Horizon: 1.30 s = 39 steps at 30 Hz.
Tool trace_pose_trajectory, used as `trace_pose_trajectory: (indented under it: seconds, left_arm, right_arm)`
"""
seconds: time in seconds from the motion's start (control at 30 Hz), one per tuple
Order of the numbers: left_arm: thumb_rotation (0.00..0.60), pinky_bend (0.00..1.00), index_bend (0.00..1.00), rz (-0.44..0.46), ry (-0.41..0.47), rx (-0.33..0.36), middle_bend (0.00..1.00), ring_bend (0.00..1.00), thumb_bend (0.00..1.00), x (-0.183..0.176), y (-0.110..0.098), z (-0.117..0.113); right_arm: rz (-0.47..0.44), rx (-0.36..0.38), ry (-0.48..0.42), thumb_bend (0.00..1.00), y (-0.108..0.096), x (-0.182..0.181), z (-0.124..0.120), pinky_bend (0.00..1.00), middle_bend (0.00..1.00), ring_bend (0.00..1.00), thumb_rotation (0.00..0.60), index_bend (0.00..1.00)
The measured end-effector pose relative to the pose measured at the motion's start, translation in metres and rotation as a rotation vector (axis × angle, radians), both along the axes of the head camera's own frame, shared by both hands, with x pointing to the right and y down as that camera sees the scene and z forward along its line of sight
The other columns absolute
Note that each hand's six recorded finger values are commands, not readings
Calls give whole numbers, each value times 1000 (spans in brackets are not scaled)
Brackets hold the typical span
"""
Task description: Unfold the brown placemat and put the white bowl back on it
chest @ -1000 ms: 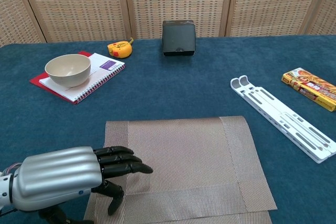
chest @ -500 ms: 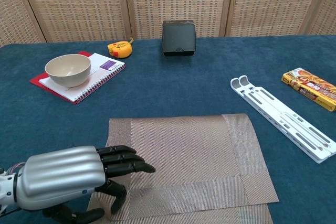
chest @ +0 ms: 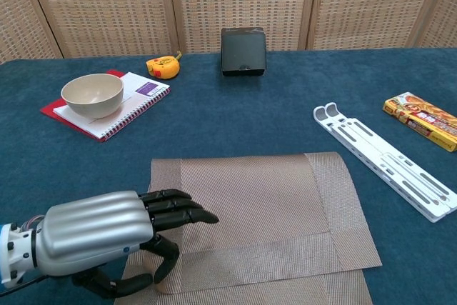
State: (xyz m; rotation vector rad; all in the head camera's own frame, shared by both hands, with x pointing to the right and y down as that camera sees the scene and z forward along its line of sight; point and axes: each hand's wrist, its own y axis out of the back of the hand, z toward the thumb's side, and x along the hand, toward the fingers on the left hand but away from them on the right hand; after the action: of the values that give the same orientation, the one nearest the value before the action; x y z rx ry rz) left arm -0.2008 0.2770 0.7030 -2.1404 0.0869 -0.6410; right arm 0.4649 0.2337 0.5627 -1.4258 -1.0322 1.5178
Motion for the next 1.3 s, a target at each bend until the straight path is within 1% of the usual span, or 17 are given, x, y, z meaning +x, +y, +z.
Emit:
trace_pose_trajectory:
  seconds: [0.17, 0.27, 0.33, 0.43, 0.47, 0.53, 0.57, 0.7, 0.87, 1.0, 1.1, 1.3]
  left_arm:
    - [600, 0, 754, -44, 18, 7, 0, 0, 523, 6, -11, -2]
    - [600, 0, 757, -87, 32, 18, 0, 0, 522, 10, -25, -4]
    - [600, 0, 759, -132, 46, 28, 0, 0, 522, 15, -41, -7]
    - [600, 0, 761, -211, 67, 44, 0, 0, 522, 23, -73, -15]
    - [600, 0, 761, -242, 70, 51, 0, 0, 522, 26, -87, -18]
    - [600, 0, 762, -286, 66, 67, 0, 0, 523, 28, -108, -21]
    - [600, 0, 762, -313, 59, 77, 0, 0, 523, 30, -121, -23]
    - [600, 0, 762, -388, 22, 102, 0, 0, 524, 34, -162, -26]
    - [600, 0, 762, -479, -35, 101, 0, 0, 525, 36, -208, -23]
    - [600, 0, 762, -538, -85, 120, 0, 0, 525, 33, -238, -15]
    - [600, 0, 762, -585, -120, 120, 0, 0, 525, 31, -256, -6]
    - [600, 0, 752, -668, -167, 123, 0, 0, 525, 25, -279, 13]
  right_arm:
    - [0, 0, 1, 0, 0, 0, 0, 0, 0, 0, 600, 0]
    - [-1, 0, 3, 0, 0, 0, 0, 0, 0, 0, 600, 0]
    - [0, 0, 5, 0, 0, 0, 1, 0, 0, 0, 600, 0]
    - [1, -1, 8, 0, 0, 1, 1, 0, 0, 0, 600, 0]
    - [1, -2, 8, 0, 0, 0, 1, 0, 0, 0, 600, 0]
    - [1, -2, 9, 0, 0, 0, 1, 0, 0, 0, 600, 0]
    - [0, -1, 10, 0, 0, 0, 2, 0, 0, 0, 600, 0]
    - [2, -2, 13, 0, -1, 1, 2, 0, 0, 0, 600, 0]
    - [6, -7, 22, 0, -1, 2, 4, 0, 0, 0, 600, 0]
    - [4, -3, 32, 0, -2, 1, 4, 0, 0, 0, 600, 0]
    - [6, -2, 35, 0, -2, 2, 5, 0, 0, 0, 600, 0]
    - [21, -9, 43, 0, -3, 6, 7, 0, 0, 0, 600, 0]
